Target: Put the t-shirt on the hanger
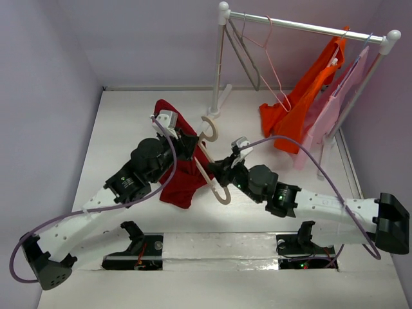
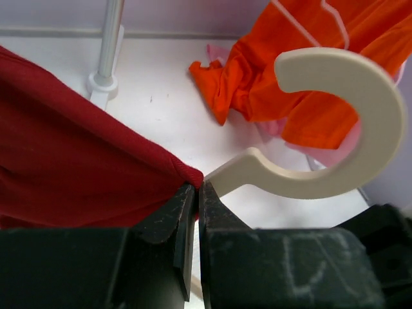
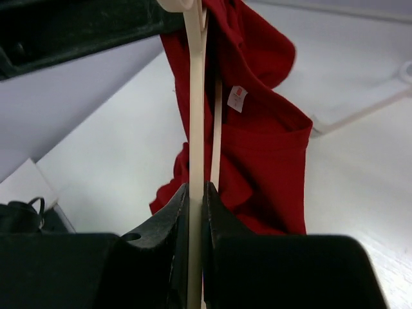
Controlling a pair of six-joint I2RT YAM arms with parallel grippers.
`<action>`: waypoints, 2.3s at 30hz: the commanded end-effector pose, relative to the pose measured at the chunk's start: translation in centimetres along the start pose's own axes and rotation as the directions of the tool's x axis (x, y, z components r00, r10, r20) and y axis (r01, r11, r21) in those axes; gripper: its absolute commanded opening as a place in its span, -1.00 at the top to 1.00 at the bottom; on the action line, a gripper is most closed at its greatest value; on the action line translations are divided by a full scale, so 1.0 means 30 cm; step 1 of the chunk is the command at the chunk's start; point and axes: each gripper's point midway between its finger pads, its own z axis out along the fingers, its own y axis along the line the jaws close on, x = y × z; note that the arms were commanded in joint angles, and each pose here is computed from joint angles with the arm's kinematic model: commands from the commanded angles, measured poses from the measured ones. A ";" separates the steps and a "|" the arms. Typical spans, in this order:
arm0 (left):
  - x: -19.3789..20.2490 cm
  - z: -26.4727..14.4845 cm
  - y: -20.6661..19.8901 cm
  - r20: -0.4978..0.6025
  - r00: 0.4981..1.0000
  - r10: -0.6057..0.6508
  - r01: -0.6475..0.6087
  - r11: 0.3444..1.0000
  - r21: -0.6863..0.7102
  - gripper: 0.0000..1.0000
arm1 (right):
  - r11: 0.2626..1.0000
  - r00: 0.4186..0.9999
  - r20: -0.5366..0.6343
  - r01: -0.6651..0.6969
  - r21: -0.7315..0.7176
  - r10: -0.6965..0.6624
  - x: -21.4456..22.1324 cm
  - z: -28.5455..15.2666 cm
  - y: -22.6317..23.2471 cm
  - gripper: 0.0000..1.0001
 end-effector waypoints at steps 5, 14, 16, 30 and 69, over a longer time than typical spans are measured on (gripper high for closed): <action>-0.310 -0.173 -0.126 0.142 0.989 -0.044 0.029 0.994 0.107 1.00 | 0.989 0.887 0.447 -0.063 -0.132 0.116 -0.360 -0.075 0.154 1.00; -0.412 -0.217 -0.206 0.110 0.994 -0.017 -0.002 0.986 0.165 1.00 | 0.975 0.919 0.393 0.054 -0.214 0.035 -0.357 0.025 0.313 1.00; -0.406 -0.184 -0.221 0.088 0.996 -0.013 -0.002 0.986 0.167 0.96 | 0.977 0.943 0.332 0.087 -0.193 -0.018 -0.318 0.071 0.314 1.00; -0.453 -0.127 -0.248 0.081 0.996 -0.032 0.020 0.990 0.138 0.03 | 0.991 0.879 0.466 -0.042 -0.130 0.098 -0.357 -0.002 0.204 1.00; -0.085 -0.063 -0.032 0.050 0.998 0.048 -0.048 0.999 0.010 0.04 | 0.998 0.892 0.449 -0.047 -0.040 0.060 -0.343 -0.018 0.140 1.00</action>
